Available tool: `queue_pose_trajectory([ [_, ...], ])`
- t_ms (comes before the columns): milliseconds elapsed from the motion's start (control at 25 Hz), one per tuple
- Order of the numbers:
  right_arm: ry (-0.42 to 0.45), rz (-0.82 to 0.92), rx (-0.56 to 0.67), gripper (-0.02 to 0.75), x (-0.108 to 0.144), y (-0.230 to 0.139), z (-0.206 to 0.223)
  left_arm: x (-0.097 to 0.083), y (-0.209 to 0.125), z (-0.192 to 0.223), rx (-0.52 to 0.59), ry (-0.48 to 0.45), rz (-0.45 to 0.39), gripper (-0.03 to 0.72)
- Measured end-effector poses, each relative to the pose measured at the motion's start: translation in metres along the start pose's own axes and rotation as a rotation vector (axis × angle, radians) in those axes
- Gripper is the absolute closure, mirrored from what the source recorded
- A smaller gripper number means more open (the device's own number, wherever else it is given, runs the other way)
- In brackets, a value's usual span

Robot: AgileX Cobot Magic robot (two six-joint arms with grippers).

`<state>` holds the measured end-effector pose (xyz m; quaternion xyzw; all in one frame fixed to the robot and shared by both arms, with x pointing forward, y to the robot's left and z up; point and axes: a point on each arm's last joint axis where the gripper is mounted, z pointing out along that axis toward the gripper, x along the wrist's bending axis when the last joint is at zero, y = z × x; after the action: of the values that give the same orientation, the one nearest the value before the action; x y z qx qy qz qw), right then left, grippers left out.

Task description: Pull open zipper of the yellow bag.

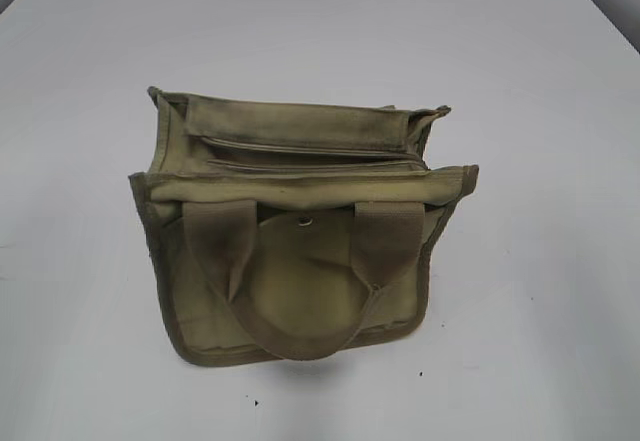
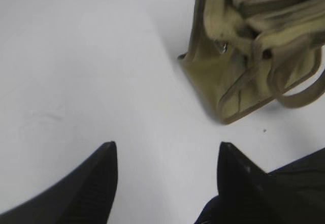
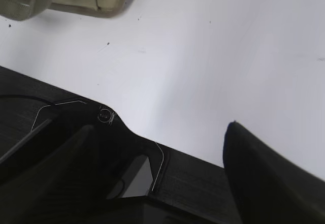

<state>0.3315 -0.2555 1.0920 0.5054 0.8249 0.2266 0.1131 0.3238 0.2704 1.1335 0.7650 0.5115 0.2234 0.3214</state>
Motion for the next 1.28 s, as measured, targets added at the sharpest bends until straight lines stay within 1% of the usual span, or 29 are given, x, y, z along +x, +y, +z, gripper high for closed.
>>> queue_pose_trajectory([
  [80,-0.006,-0.006,-0.049,0.155,0.003,-0.023,-0.005,0.001,-0.026,-0.003,0.006,0.03,0.007,0.211],
  [240,-0.021,-0.02,-0.147,0.155,0.007,-0.061,-0.008,-0.002,-0.078,-0.003,-0.024,0.052,0.013,0.211],
  [360,-0.037,-0.032,-0.213,0.155,0.008,-0.08,-0.007,-0.004,-0.103,-0.004,-0.077,0.057,0.015,0.211],
  [480,-0.048,-0.038,-0.276,0.155,0.008,-0.09,-0.003,-0.004,-0.11,-0.015,-0.203,0.071,0.021,0.211],
  [600,-0.055,-0.038,-0.315,0.155,0.007,-0.092,0.003,-0.005,-0.112,-0.017,-0.262,0.076,0.022,0.211],
  [720,-0.059,-0.039,-0.328,0.155,0.007,-0.091,0.006,-0.005,-0.115,-0.01,-0.239,0.074,0.021,0.211],
  [1280,-0.059,-0.041,-0.332,0.155,0.007,-0.091,0.006,-0.005,-0.115,-0.01,-0.238,0.073,0.02,0.211],
])
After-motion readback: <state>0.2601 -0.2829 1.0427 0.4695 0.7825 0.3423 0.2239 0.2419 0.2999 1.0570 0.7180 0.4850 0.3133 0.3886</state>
